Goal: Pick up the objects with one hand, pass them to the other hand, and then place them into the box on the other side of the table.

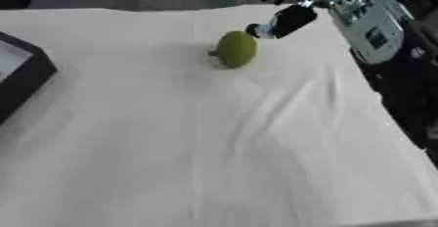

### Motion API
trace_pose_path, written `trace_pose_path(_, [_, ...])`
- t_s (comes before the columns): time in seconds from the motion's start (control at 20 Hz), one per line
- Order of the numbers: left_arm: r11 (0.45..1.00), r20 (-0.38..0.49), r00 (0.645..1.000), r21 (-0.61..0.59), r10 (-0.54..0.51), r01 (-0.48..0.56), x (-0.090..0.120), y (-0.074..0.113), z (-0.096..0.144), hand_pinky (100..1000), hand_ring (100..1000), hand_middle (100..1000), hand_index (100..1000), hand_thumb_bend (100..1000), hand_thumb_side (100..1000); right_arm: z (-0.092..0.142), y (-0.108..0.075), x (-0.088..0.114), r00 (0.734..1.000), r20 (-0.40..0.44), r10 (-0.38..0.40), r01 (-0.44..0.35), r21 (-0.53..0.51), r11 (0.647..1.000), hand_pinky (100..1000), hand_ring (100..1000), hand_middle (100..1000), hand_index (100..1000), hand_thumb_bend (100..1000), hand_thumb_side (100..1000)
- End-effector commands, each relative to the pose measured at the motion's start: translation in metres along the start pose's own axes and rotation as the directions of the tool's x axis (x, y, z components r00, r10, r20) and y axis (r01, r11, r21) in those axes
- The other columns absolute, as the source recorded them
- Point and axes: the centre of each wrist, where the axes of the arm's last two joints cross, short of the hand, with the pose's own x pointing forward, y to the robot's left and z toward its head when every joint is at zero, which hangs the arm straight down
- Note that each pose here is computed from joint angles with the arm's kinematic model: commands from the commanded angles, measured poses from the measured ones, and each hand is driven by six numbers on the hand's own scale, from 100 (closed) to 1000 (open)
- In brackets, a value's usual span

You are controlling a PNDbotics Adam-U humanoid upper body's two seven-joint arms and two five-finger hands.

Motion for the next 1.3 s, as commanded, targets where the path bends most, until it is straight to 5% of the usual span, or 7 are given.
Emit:
trace_pose_path(0.05, [1.0, 0.039, 0.999, 0.012, -0.003, 0.003, 0.009, 0.004, -0.006, 704, 828, 723, 785, 475, 471, 0.013, -0.017, -0.011, 0.999, -0.041, 0.029, -0.03, -0.026, 0.999, 864, 896, 870, 858, 463, 275])
trace_pose_path(1.3, [0.999, 0.078, 0.996, -0.013, 0.046, -0.045, 0.021, -0.009, -0.013, 703, 827, 717, 778, 465, 475, 0.001, 0.007, -0.054, 0.983, -0.176, 0.045, -0.04, 0.034, 0.999, 864, 901, 871, 872, 502, 262])
